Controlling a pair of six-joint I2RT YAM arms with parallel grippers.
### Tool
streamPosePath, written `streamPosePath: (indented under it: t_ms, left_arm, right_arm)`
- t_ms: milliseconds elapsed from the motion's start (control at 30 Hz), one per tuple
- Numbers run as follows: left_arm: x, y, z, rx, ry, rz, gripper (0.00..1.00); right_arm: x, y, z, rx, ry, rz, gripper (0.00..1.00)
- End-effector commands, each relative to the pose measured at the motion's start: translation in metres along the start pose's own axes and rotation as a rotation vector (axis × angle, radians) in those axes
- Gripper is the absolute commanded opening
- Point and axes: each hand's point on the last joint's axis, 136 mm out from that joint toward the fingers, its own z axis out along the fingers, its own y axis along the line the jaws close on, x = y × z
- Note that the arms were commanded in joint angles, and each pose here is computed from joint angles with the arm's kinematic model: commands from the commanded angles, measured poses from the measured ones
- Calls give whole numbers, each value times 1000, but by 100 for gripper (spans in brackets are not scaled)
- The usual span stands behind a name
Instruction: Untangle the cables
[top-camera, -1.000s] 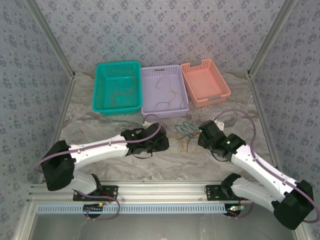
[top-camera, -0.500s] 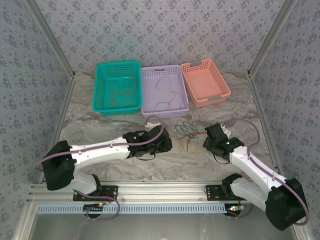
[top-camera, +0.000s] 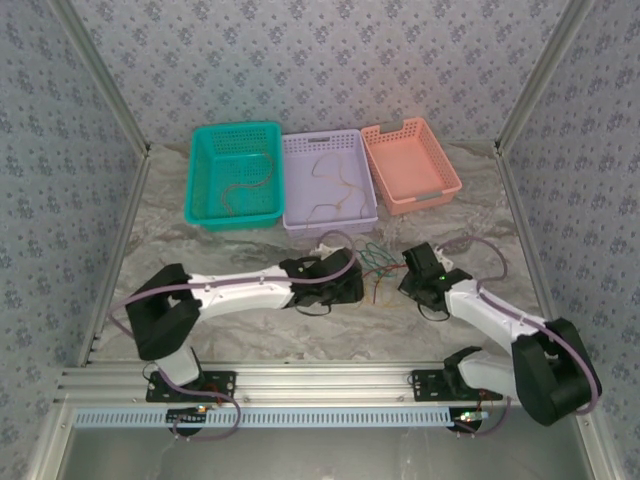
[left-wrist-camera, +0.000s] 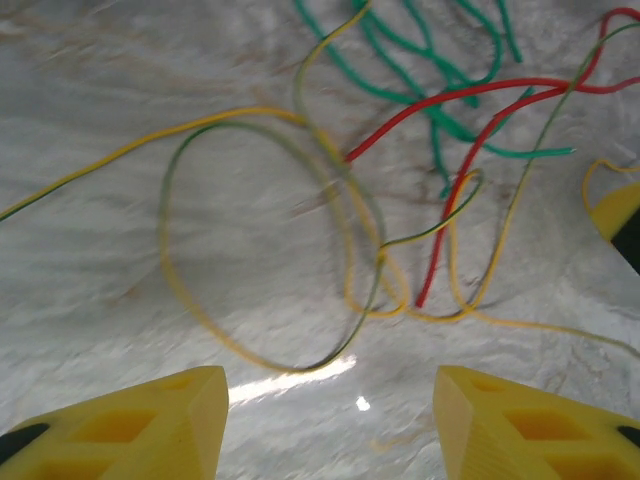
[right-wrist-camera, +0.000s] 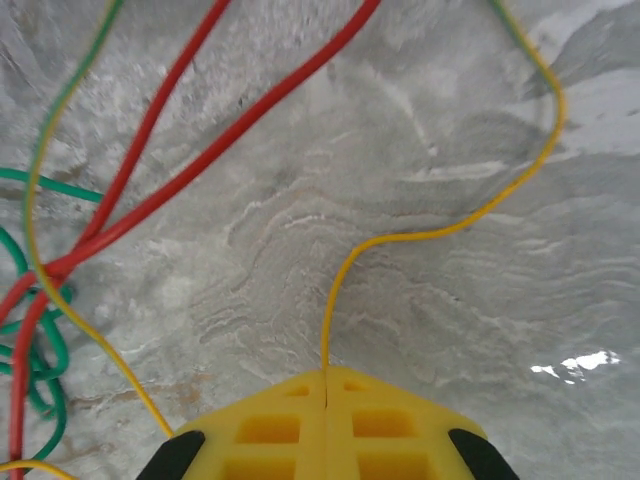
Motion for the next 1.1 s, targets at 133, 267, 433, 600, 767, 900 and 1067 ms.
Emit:
streamPosePath:
  t_ms: [133,267,433,600,767,900,1067]
  left_arm:
    - [-15,-29,33,-11,-3,61,60]
    - [-18,-31,47,-19,-4,69,57]
    - [-16,-25,55,-40,-3,71,52]
    - [-16,-16,56,-60,-20,61,48]
    - [-18,-6,60,-81,-36,39,41]
    - [-20,0,56,-82,-62,26,40]
    - [-20,12,55,-116,-69,30,28]
  right_arm:
    - [-51,-3,-80,-27,-209,-14,0]
    - [-83,15,-134,-99,-305,-50,0]
    - [-124,42,-199,-195,-425,-82,0]
    - [-165,70,-270,-312,-539,-87,0]
    - [-199,86,-334,-394,-649,-84,0]
    - [-213,93,-371,-441,-705,-79,0]
    - [-222,98,-399,-495,-746,-75,0]
